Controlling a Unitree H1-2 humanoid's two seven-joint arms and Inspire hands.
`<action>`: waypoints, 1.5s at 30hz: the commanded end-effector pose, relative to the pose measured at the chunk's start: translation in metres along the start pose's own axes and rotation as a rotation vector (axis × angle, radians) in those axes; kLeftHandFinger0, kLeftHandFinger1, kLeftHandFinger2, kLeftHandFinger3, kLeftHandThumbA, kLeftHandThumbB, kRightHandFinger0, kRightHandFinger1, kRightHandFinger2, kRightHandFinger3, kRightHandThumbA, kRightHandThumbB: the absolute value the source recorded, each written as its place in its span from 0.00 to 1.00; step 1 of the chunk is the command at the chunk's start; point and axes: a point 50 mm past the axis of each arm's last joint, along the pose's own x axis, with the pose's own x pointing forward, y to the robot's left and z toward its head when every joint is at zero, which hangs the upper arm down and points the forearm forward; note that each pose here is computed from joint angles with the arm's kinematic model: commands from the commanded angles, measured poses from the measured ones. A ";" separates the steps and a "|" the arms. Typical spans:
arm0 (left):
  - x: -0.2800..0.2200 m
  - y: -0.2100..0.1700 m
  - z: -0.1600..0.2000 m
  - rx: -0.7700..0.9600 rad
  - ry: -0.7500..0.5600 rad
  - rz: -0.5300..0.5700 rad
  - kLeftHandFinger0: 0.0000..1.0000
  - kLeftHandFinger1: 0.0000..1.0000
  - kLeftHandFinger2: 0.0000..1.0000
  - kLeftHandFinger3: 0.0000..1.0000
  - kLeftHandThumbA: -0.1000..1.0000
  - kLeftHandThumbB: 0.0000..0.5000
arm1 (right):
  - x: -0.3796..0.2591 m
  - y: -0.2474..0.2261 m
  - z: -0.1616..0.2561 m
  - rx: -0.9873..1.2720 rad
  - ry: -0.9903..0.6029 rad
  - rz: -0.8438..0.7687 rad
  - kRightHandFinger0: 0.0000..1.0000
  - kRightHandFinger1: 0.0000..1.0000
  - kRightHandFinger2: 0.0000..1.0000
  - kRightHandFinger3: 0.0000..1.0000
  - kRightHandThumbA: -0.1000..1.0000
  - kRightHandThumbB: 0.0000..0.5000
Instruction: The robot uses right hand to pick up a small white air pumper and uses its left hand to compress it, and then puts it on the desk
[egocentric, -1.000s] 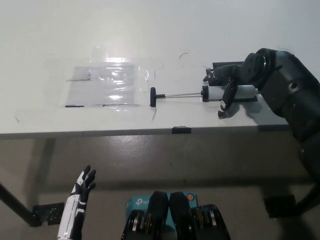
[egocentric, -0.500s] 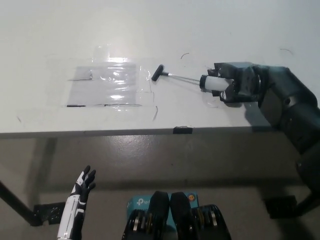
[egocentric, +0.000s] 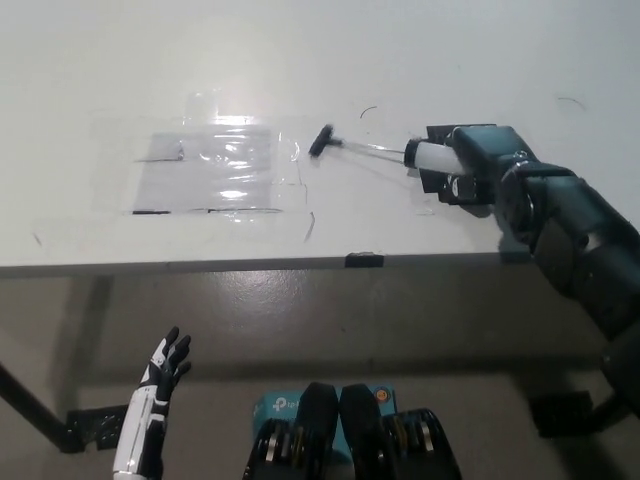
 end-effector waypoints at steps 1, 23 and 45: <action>0.002 0.007 0.011 0.002 -0.060 0.004 1.00 1.00 1.00 1.00 1.00 0.05 | -0.004 -0.012 -0.016 0.025 -0.034 -0.124 0.11 0.52 0.83 0.82 0.00 0.45; 0.027 0.030 0.115 -0.095 -0.351 0.079 1.00 1.00 1.00 1.00 1.00 0.19 | -0.107 -0.058 0.043 0.022 -0.558 -0.368 0.04 0.54 0.81 0.97 0.00 0.34; 0.069 0.051 0.133 -0.082 -0.395 0.165 1.00 1.00 1.00 1.00 1.00 0.05 | -0.211 -0.057 0.063 -0.034 -0.725 -0.373 0.04 0.52 0.84 0.84 0.00 0.45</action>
